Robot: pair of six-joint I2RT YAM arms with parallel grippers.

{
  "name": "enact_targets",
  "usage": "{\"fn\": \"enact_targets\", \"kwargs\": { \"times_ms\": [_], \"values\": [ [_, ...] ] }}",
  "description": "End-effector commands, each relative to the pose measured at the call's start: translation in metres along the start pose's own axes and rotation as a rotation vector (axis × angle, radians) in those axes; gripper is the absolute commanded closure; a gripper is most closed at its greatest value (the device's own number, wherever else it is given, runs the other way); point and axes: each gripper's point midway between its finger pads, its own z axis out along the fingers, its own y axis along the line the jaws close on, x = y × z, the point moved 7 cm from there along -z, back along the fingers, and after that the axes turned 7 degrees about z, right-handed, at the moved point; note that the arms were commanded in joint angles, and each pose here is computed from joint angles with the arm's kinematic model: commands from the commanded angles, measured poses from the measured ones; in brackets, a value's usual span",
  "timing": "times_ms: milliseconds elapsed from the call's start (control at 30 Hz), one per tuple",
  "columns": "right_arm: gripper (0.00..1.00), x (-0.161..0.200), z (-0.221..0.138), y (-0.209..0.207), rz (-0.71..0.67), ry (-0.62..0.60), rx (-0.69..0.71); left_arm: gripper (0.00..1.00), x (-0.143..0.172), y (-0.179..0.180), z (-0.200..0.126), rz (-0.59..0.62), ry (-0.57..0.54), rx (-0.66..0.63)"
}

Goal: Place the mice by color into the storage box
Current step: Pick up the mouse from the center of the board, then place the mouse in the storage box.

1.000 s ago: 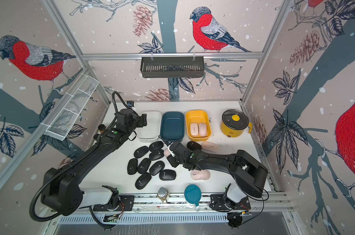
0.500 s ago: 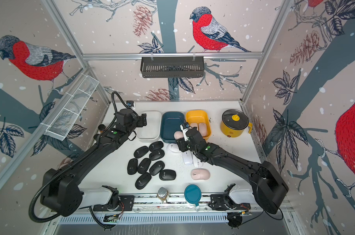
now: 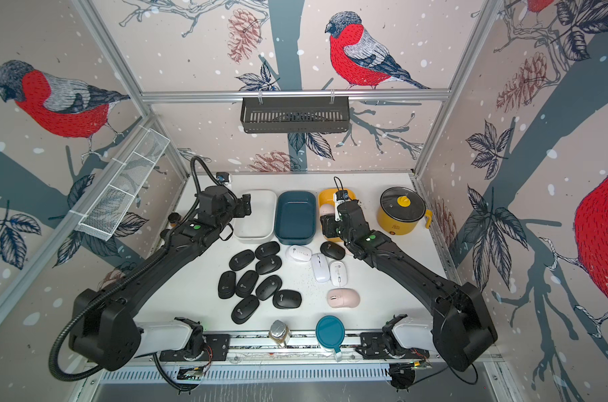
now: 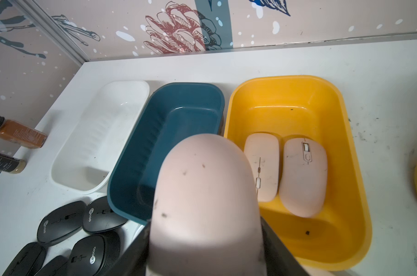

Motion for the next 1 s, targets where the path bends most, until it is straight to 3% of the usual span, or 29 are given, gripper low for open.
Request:
{"fn": "enact_targets", "kwargs": {
  "times_ms": [0, 433, 967],
  "values": [
    [0.44, -0.011, 0.007, -0.012, 0.01, -0.024, 0.058, 0.14, -0.005, 0.0, -0.002, 0.002, -0.022, -0.002],
    [0.44, -0.021, 0.055, -0.06, 0.063, 0.016, 0.227, 0.14, -0.003, 0.0, -0.001, 0.012, -0.018, -0.01],
    [0.45, -0.025, 0.118, -0.08, 0.059, 0.072, 0.271, 0.14, 0.0, 0.0, 0.002, 0.008, -0.004, -0.011]
  ]
}}
